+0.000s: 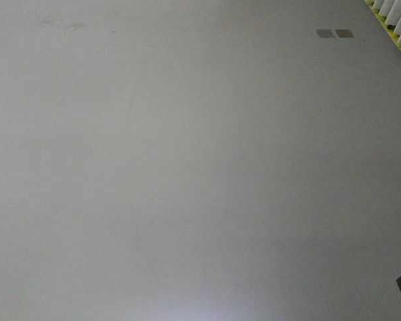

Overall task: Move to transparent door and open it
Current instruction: 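Drive the base forward across the grey floor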

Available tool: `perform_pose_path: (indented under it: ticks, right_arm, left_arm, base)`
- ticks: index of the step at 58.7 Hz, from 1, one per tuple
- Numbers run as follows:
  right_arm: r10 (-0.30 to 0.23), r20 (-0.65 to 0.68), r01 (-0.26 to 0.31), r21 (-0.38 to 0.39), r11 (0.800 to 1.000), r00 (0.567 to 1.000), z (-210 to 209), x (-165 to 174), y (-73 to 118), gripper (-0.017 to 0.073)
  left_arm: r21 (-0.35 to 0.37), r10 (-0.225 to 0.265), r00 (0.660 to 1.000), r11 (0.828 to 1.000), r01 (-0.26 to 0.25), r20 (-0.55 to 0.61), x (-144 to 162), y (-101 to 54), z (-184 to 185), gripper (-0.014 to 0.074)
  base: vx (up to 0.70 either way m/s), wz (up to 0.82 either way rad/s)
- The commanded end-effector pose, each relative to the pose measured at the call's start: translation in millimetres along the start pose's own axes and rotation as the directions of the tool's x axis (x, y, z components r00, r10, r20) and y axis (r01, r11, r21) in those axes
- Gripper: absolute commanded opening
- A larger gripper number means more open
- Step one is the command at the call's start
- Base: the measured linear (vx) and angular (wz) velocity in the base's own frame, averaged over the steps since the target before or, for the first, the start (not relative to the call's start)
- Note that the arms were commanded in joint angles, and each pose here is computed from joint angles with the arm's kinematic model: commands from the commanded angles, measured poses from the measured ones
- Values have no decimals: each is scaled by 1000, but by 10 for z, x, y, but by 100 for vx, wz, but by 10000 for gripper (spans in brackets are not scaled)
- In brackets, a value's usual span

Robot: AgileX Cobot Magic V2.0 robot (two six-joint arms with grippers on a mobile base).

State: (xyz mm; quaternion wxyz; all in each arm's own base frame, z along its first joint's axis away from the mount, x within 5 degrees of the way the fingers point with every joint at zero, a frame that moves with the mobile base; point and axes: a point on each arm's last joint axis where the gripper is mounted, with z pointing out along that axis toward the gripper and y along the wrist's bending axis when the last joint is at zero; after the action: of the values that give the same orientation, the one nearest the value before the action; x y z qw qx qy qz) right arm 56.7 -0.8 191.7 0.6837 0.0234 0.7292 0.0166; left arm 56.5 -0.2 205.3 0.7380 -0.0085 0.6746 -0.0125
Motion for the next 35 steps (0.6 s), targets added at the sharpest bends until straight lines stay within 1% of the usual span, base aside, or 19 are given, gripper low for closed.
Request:
perform_pose_path:
  ticks: [1, 35]
  right_arm:
    - [-8, 95, 9, -6, 1000, 995, -12, -67, 7, -9]
    - [-8, 95, 9, -6, 1000, 995, -12, -67, 7, -9]
  left_arm:
    - [7, -13, 996, 1000, 12, 85, -35, -2, -11, -6]
    - [7, -13, 996, 1000, 12, 85, -35, -2, -11, -6]
  base:
    - [0, 0]
    - [0, 0]
